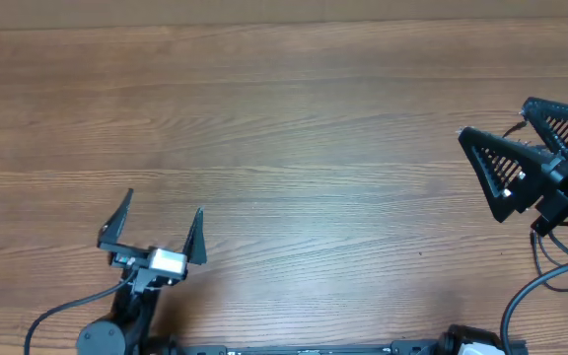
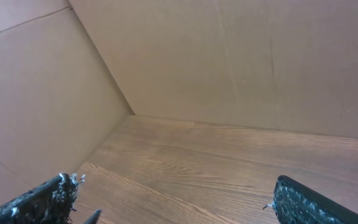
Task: Untangle cables
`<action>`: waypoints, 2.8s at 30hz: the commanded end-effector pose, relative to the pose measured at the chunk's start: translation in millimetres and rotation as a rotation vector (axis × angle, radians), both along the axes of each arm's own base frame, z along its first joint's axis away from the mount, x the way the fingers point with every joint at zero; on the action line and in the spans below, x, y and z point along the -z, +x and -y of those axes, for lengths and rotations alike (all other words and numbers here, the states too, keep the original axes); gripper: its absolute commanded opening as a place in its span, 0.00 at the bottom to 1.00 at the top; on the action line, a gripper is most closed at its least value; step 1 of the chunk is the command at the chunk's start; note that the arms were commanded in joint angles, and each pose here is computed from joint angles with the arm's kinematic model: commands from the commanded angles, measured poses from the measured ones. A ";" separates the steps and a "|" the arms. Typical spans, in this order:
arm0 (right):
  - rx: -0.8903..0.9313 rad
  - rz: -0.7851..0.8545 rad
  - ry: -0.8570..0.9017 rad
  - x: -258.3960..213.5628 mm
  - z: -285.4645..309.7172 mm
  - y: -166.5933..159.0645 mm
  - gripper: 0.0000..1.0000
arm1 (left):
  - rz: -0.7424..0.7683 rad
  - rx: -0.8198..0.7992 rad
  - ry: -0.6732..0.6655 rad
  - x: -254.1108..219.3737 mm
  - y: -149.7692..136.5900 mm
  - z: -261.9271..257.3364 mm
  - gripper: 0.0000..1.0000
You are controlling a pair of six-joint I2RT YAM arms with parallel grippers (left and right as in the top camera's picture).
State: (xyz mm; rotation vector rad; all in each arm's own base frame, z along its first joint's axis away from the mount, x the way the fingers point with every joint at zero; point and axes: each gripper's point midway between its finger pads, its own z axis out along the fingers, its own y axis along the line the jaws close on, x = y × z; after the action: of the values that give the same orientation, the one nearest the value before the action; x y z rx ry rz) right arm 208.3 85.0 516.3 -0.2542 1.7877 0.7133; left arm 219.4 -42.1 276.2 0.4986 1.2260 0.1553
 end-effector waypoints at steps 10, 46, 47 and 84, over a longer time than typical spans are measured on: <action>-0.003 0.018 -0.007 -4.4 -1.2 -2.6 1.00 | -0.079 -0.021 0.001 58.0 17.0 -4.3 1.00; -0.003 0.017 -0.007 -4.3 -1.2 -2.6 1.00 | -0.318 -0.105 -0.046 113.9 24.0 -19.4 1.00; -0.003 0.018 -0.007 -4.4 -1.2 -2.6 1.00 | -0.317 -0.130 -0.047 114.1 24.7 -23.6 1.00; -0.003 0.017 -0.007 -4.3 -1.1 -2.6 1.00 | -0.347 -0.389 -0.282 119.6 24.9 -71.3 1.00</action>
State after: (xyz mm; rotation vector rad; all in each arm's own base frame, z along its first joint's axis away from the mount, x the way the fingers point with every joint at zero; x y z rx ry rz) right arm 208.2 85.0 516.3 -0.2537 1.7881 0.7138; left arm 244.2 32.7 155.6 0.0361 1.6591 0.2549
